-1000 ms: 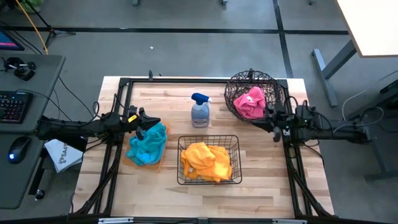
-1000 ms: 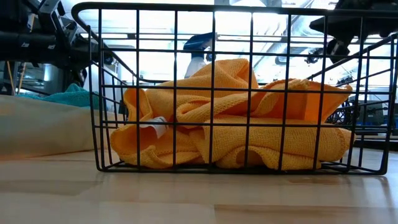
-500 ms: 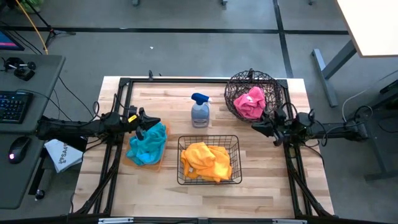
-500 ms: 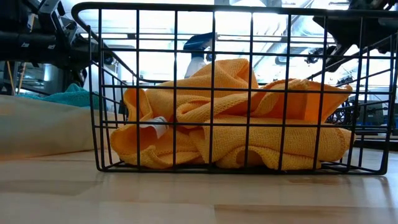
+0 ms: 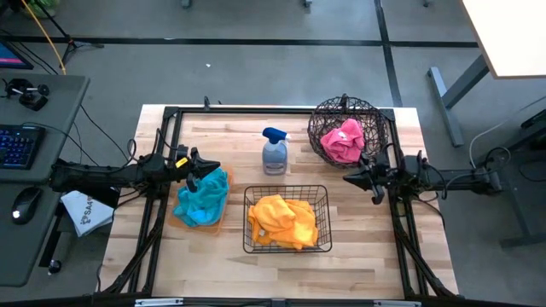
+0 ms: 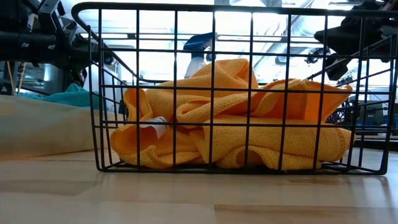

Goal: Sort microfiber towel by color & place in baskets
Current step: Return to home position

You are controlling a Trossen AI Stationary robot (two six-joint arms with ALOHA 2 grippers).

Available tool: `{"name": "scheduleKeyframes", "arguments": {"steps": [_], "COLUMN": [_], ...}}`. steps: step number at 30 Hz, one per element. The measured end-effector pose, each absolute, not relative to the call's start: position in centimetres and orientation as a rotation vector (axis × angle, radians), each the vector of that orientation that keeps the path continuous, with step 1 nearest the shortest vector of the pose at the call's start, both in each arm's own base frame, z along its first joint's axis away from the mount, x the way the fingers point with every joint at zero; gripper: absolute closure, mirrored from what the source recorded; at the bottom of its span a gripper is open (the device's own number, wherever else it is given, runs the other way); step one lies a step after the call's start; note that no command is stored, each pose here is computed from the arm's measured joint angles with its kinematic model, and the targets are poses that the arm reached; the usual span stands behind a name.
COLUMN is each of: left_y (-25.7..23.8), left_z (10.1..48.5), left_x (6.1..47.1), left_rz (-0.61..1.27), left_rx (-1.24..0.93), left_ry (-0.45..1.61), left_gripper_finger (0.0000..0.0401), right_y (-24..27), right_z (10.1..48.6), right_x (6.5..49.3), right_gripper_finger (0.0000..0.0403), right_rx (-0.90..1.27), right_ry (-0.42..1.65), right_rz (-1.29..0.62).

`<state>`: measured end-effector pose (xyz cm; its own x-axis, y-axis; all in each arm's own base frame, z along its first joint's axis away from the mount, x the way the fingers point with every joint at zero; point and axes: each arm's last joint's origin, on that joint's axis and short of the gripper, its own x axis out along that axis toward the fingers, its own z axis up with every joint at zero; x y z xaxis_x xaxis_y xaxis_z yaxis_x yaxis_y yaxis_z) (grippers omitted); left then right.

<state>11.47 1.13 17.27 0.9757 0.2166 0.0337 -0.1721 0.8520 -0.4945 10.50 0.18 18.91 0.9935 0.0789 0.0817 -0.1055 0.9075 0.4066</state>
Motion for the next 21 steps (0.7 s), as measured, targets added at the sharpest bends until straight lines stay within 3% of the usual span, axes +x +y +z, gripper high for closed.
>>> {"name": "scheduleKeyframes", "arguments": {"steps": [11,16,21], "left_y": [1.1,1.1,1.1], "left_z": [17.3,17.3,17.3], "left_x": [11.5,11.5,11.5], "left_rz": [0.205,0.205,0.205], "left_rx": [-0.512,-0.512,-0.512], "left_ry": [-0.089,-0.09,-0.089], "left_gripper_finger": [0.0401,0.0401,0.0401], "right_y": [0.3,0.3,0.2], "right_z": [17.9,16.3,16.0], "right_x": [10.2,10.3,10.4], "right_gripper_finger": [0.0403,0.0403,0.0403], "right_rx": [0.421,0.473,0.472], "right_ry": [-0.098,0.07,0.099], "right_rz": [0.11,0.073,0.043]}}
